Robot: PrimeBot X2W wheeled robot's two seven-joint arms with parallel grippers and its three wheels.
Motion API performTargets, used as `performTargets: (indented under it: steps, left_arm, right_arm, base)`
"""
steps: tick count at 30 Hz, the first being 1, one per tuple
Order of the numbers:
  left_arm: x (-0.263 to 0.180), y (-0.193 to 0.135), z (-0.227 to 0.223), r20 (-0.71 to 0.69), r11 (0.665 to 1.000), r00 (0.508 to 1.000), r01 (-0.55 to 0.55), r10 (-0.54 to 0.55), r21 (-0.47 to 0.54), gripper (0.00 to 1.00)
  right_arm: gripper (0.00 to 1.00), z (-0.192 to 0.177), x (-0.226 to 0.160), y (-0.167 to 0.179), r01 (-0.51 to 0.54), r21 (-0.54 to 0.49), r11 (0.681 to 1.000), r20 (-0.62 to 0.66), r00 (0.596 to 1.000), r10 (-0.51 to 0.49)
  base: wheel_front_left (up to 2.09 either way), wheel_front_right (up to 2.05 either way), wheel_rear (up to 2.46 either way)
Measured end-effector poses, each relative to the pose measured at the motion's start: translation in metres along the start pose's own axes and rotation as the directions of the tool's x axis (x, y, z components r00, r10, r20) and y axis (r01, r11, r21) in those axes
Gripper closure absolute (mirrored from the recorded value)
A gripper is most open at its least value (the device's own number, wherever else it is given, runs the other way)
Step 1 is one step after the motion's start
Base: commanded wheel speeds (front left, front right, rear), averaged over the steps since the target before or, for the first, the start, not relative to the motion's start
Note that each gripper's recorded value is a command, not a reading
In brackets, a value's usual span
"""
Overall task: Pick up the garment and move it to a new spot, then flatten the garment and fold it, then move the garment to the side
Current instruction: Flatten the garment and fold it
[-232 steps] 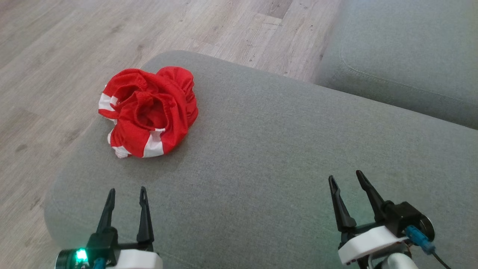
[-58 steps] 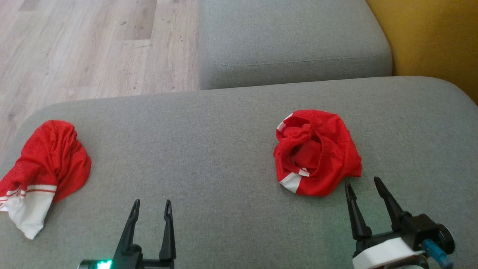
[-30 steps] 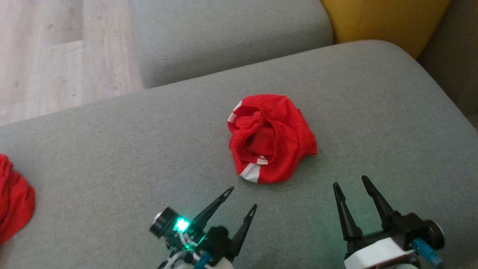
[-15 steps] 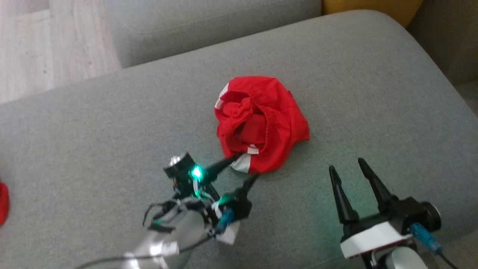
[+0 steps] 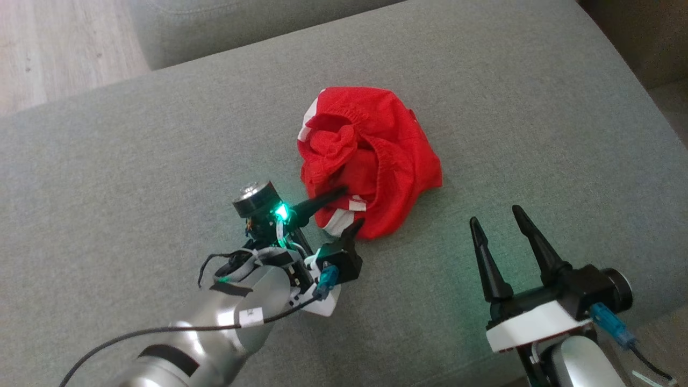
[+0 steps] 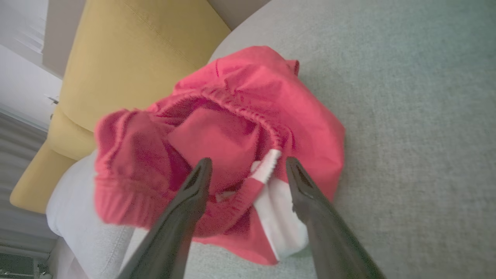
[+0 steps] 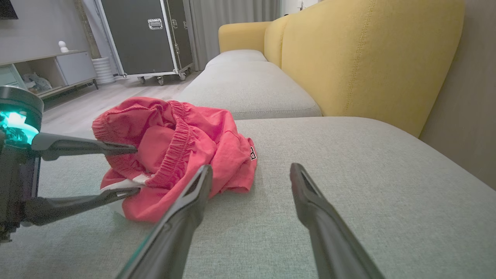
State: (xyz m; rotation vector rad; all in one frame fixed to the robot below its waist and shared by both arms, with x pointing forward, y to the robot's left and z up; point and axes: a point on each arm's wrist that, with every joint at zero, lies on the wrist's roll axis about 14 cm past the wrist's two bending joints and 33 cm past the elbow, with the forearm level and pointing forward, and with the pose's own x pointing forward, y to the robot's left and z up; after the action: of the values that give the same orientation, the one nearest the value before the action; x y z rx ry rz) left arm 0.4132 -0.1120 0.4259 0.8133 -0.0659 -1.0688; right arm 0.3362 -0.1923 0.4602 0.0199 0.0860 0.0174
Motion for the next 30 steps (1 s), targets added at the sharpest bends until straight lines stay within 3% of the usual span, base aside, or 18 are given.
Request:
performTargets:
  steps: [10,11,12,13,14,15,16,22,30]
  left_arm:
    - [0.009,-0.008,-0.003,-0.006,0.999,0.999,0.041,-0.041,0.015,0.00]
    - [0.009,-0.008,-0.003,-0.007,0.999,0.999,0.043,-0.042,0.016,0.07]
    - [0.010,-0.010,-0.003,-0.008,0.999,0.999,0.047,-0.047,0.015,0.26]
    - [0.010,-0.011,-0.004,-0.011,0.999,0.999,0.052,-0.052,0.013,0.53]
    - [0.010,-0.012,-0.005,-0.013,0.998,0.998,0.056,-0.055,0.011,0.64]
    - [0.010,-0.013,-0.004,-0.014,0.998,0.998,0.059,-0.059,0.009,0.93]
    - [0.010,-0.014,-0.004,-0.014,0.998,0.998,0.063,-0.062,0.008,1.00]
    - [0.008,-0.019,-0.003,-0.021,0.997,0.996,0.082,-0.082,-0.006,1.00]
    - [0.007,-0.003,0.075,0.190,0.969,0.978,0.132,-0.092,-0.208,1.00]
  right_arm:
    - [0.00,-0.004,-0.001,-0.005,0.017,-0.001,1.000,-0.014,1.000,-0.017]
    - [0.00,-0.004,-0.002,-0.005,0.020,-0.001,1.000,-0.014,1.000,-0.020]
    - [0.00,-0.004,-0.002,-0.006,0.022,-0.001,1.000,-0.014,1.000,-0.022]
    - [0.00,-0.004,-0.002,-0.007,0.024,-0.001,1.000,-0.014,1.000,-0.024]
    - [0.00,-0.003,-0.003,-0.007,0.026,-0.001,1.000,-0.013,1.000,-0.026]
    - [0.00,-0.003,-0.003,-0.008,0.028,-0.002,1.000,-0.012,1.000,-0.028]
    - [0.00,-0.002,-0.003,-0.008,0.029,-0.002,1.000,-0.010,1.000,-0.029]
    - [0.00,0.001,-0.006,-0.010,0.034,-0.002,0.999,0.001,0.999,-0.034]
    - [0.00,0.016,-0.016,-0.011,0.043,0.003,0.999,0.055,0.998,-0.043]
  base:
    - [0.00,0.00,0.00]
    - [0.00,0.00,0.00]
    - [0.00,0.00,0.00]
    - [0.00,0.00,0.00]
    - [0.00,0.00,0.00]
    - [0.00,0.00,0.00]
    - [0.00,0.00,0.00]
    - [0.00,0.00,0.00]
    - [0.00,0.00,0.00]
